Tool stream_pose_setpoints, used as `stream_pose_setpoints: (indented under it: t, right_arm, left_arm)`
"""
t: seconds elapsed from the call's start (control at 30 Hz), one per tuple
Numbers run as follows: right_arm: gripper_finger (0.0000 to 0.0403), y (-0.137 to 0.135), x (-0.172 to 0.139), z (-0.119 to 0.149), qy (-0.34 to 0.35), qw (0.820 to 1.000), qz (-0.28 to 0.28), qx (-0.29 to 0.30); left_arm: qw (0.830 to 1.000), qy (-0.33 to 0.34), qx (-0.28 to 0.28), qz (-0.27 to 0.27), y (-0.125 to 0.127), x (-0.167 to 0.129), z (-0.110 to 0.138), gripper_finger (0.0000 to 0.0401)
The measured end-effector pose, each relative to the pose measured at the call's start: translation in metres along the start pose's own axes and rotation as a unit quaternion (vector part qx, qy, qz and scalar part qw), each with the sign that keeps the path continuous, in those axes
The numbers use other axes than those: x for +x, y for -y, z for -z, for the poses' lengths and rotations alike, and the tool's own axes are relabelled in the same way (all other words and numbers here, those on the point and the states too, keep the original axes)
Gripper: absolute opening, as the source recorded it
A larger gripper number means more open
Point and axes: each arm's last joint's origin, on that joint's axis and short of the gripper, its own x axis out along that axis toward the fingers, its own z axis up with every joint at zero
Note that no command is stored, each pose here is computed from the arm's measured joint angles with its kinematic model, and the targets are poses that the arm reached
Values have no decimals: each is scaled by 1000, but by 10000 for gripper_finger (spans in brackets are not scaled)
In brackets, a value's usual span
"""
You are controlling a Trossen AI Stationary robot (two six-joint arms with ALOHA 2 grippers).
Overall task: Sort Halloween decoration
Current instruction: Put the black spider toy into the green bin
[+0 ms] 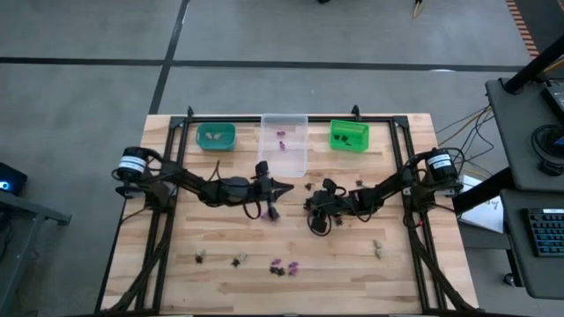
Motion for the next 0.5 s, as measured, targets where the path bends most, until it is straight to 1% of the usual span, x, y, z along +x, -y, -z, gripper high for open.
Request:
stream_pose_setpoints:
  t: [0.13,0.27,0.37,0.5]
  right_arm:
    - [110,0,0,-1,4,1000,0,1]
    - [109,0,-1,-3,11,1000,-2,5]
    - [109,0,-3,-6,17,1000,-4,12]
    - [109,-1,-9,-14,33,999,-9,19]
  left_arm:
    - [999,34,35,-6,-5,-9,-24,0]
    - [998,49,49,-11,-11,-20,-44,0]
    - [997,53,48,-29,-16,-29,-54,0]
    - [996,38,49,-58,-21,-39,-61,0]
